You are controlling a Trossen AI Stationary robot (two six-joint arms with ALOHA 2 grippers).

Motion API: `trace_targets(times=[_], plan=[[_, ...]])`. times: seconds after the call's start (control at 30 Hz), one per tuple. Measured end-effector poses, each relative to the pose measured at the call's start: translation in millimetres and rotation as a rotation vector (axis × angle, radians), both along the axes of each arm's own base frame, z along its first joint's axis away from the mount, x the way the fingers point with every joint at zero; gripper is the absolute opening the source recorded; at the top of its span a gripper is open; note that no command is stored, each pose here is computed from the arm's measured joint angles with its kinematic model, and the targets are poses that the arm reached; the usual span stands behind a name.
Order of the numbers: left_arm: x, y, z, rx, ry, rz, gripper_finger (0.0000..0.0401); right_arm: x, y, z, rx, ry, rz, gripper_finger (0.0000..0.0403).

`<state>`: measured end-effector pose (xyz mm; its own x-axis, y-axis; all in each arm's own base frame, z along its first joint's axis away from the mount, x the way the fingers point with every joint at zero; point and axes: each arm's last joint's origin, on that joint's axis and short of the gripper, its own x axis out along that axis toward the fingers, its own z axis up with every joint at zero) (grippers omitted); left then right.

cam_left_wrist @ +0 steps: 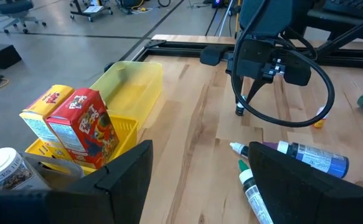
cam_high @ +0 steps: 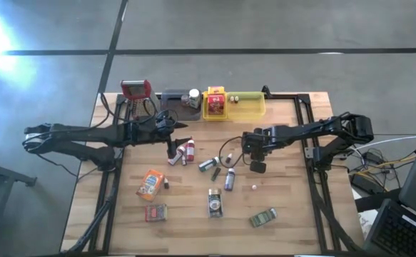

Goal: Pick & Place Kitchen Items
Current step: Put the black food coloring bottle into the light yellow bin

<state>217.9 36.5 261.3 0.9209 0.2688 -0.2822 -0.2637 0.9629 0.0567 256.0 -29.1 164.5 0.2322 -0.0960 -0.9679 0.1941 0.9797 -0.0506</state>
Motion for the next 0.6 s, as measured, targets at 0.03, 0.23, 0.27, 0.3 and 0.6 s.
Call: trace_targets(times=[0.03, 0.23, 0.27, 0.3, 0.6], plan=[[0, 0, 0, 0.0, 0.0, 0.0, 0.0268, 1, 0, 1, -0.001, -0.006, 0.004, 0.006], [0, 0, 0, 0.0, -0.001, 0.0, 0.0268, 10, -7, 15, -0.015, -0.048, 0.022, 0.0063], [0, 0, 0, 0.0, -0.001, 0.0, 0.0268, 11, -10, 18, -0.016, -0.054, 0.025, 0.0064], [0, 0, 0, 0.0, 0.0, 0.0, 0.0268, 13, -12, 21, -0.014, -0.06, 0.031, 0.0064], [0, 0, 0, -0.015, -0.005, 0.005, 0.0268, 17, -53, 61, -0.005, -0.086, 0.02, 0.0061]])
